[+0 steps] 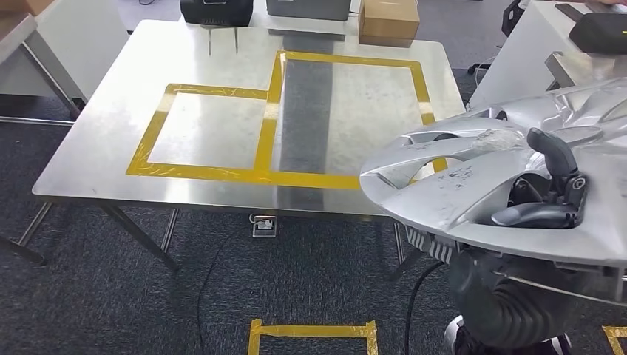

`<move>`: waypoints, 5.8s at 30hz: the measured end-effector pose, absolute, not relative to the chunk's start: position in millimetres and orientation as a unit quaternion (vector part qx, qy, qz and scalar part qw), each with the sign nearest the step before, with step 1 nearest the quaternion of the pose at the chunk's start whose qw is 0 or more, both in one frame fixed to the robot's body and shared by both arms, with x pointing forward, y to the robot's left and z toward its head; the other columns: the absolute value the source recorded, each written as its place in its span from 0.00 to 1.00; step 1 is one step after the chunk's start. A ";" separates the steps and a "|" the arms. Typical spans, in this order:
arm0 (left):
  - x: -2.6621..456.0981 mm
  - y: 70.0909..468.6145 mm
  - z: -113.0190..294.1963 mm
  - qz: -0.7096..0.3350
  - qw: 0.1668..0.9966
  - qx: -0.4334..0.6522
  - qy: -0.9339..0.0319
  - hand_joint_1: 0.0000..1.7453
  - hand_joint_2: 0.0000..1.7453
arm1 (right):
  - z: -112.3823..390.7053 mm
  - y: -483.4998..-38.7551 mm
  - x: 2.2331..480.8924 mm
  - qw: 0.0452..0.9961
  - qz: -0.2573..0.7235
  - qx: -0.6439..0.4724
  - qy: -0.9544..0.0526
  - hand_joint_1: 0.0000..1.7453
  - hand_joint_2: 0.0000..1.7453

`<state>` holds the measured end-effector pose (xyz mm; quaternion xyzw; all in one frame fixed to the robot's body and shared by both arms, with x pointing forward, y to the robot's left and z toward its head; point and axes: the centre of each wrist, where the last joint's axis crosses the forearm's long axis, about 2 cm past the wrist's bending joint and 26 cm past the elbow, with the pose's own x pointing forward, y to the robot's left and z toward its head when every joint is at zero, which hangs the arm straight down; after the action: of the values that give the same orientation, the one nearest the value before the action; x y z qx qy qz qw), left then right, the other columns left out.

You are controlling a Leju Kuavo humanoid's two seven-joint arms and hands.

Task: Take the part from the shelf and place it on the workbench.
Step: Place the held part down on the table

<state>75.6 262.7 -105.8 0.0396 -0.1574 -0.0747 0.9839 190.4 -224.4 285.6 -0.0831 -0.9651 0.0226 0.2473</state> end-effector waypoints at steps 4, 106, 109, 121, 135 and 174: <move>76.7 260.4 -105.5 -0.074 0.984 0.038 -0.157 0.00 1.00 | 284.8 -223.6 190.4 0.249 0.024 -0.082 -0.965 1.00 1.00; 86.1 232.7 -101.5 -0.160 0.977 -0.011 -0.142 0.00 1.00 | 293.9 -226.3 399.6 0.491 0.067 -0.155 -0.855 1.00 1.00; 86.0 231.8 -101.4 -0.164 0.976 -0.012 -0.142 0.00 1.00 | 295.1 -232.1 407.7 0.512 0.087 -0.181 -0.835 1.00 1.00; 82.9 229.0 -101.7 -0.166 0.977 -0.019 -0.135 0.00 1.00 | 303.4 -258.4 445.2 0.614 0.246 -0.327 -0.675 1.00 1.00; 81.8 227.1 -101.7 -0.166 0.977 -0.025 -0.135 0.00 1.00 | 295.2 -258.1 457.3 0.618 0.438 -0.380 -0.530 1.00 1.00; 75.6 228.4 -102.9 -0.159 0.974 -0.018 -0.157 0.00 1.00 | 262.3 -226.2 444.6 0.580 0.244 -0.212 -0.748 1.00 1.00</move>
<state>75.6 228.4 -102.9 -0.0176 -0.1571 -0.1594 0.9745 444.6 -226.2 262.3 -0.2117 -0.7481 0.2440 0.5796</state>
